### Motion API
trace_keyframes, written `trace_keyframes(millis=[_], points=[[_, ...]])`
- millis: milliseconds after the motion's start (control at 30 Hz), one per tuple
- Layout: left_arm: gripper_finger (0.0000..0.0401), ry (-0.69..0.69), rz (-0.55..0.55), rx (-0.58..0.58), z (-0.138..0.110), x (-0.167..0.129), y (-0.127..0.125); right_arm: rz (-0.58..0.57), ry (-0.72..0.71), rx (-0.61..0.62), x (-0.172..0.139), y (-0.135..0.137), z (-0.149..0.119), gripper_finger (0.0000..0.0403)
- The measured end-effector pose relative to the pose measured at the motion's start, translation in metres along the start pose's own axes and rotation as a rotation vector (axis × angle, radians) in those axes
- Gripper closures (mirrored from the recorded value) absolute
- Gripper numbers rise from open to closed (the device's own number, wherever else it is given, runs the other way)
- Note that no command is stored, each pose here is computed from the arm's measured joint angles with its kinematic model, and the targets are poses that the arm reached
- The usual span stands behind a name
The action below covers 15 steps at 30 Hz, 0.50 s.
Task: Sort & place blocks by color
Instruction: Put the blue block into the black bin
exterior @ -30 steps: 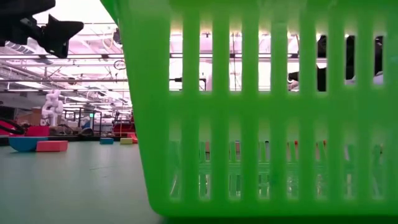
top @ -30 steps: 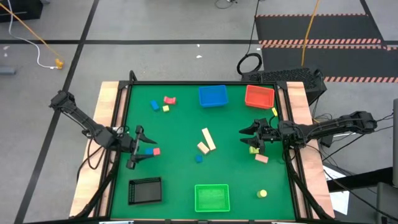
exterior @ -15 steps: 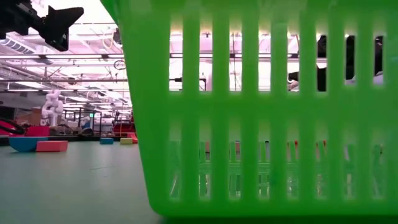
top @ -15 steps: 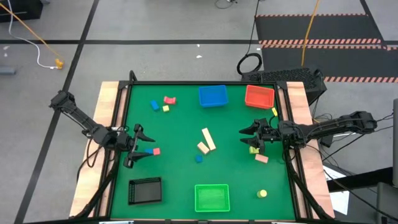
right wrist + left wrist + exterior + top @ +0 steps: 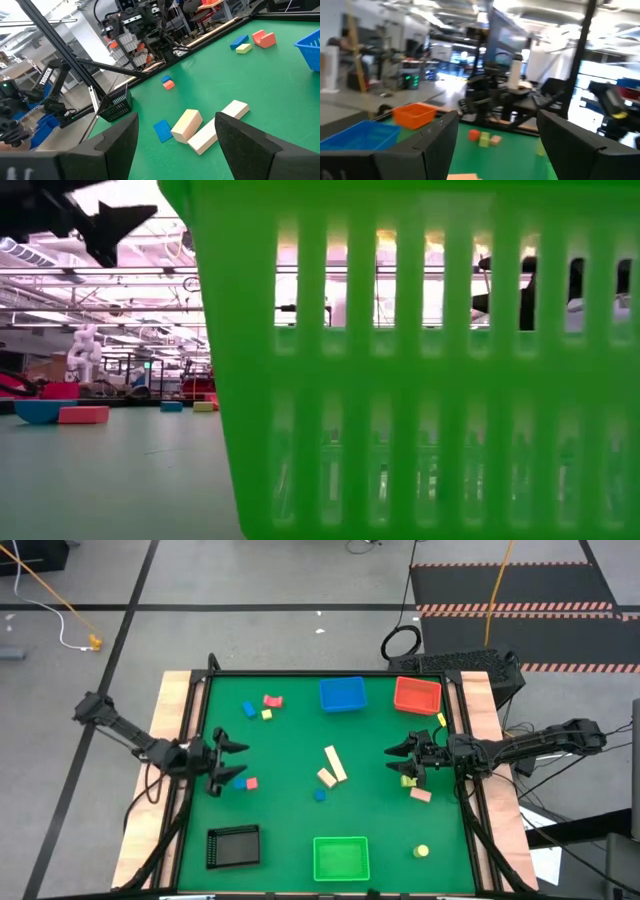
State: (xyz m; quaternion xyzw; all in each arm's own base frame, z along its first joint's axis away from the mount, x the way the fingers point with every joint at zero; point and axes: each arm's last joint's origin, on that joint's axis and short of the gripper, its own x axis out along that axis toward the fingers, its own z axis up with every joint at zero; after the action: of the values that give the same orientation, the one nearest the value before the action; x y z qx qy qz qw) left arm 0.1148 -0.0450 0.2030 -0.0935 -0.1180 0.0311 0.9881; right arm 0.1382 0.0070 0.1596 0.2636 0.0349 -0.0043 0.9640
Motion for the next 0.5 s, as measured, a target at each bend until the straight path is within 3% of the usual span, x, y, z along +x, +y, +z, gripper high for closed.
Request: trace_keyframes(millis=[200, 367, 500], points=[[0.0132, 0.096, 0.119, -0.079, -0.013, 0.009, 0.011, 0.0, -0.001, 0.0, 0.0, 0.0, 0.0, 0.0149], [0.0132, 0.311, 0.23, -0.08, -0.022, 0.022, 0.016, 0.0, 0.0, 0.0, 0.0, 0.0, 0.0, 0.0149], [0.0132, 0.501, 0.235, -0.022, -0.019, 0.036, 0.015, 0.0, 0.0, 0.0, 0.0, 0.0, 0.0, 0.0149]])
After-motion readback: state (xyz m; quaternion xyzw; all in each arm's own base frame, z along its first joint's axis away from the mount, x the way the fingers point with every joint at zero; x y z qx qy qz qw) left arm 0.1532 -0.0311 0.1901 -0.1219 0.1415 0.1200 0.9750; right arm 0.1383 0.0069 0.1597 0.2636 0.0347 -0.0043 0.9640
